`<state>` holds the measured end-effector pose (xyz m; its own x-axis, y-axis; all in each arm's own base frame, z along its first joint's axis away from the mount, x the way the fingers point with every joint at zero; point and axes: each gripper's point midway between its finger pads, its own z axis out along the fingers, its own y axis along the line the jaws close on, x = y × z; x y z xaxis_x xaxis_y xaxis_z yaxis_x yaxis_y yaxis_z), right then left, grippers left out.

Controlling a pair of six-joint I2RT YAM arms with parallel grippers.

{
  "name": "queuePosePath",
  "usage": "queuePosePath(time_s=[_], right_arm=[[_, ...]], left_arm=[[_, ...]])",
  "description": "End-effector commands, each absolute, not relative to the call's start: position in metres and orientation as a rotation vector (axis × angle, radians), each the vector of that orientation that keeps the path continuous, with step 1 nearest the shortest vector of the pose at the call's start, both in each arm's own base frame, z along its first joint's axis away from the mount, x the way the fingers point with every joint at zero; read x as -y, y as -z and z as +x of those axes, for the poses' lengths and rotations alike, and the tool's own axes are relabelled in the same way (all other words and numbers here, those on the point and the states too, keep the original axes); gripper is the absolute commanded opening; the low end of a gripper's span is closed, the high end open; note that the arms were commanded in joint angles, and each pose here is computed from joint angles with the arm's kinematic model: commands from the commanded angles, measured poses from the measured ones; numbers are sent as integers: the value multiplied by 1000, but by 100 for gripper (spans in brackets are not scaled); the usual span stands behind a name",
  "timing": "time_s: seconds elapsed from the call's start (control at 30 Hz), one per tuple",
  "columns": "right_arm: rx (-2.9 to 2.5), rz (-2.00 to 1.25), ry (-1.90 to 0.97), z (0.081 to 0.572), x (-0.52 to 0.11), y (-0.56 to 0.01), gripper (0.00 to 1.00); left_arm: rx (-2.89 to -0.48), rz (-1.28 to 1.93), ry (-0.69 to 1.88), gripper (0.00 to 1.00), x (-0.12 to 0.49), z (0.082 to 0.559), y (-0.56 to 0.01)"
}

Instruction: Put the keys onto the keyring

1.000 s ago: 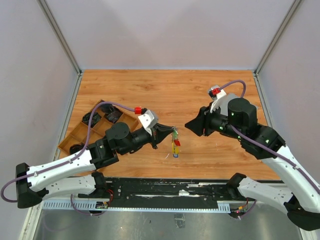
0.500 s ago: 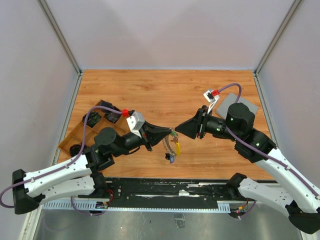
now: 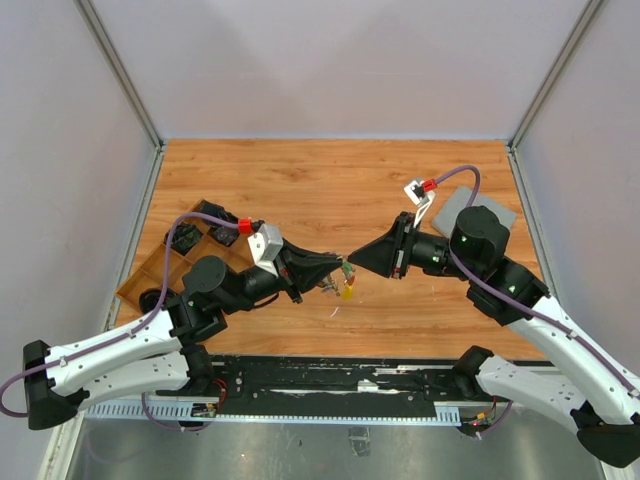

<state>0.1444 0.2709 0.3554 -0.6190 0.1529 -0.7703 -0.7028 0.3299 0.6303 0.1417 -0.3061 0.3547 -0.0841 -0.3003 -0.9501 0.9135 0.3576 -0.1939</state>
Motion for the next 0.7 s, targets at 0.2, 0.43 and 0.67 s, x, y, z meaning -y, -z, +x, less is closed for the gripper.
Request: queuePosePath(time_s=[0.2, 0.43, 0.67], right_arm=[[-1762, -501, -1455, 141, -275, -366, 5], [-1770, -497, -1434, 141, -272, -364, 1], [-1815, -485, -1386, 142, -266, -355, 1]], left_arm=[[-1180, 609, 1151, 1, 299, 140, -377], [-1179, 602, 1142, 0, 297, 141, -377], [-1174, 600, 1137, 0, 295, 141, -379]])
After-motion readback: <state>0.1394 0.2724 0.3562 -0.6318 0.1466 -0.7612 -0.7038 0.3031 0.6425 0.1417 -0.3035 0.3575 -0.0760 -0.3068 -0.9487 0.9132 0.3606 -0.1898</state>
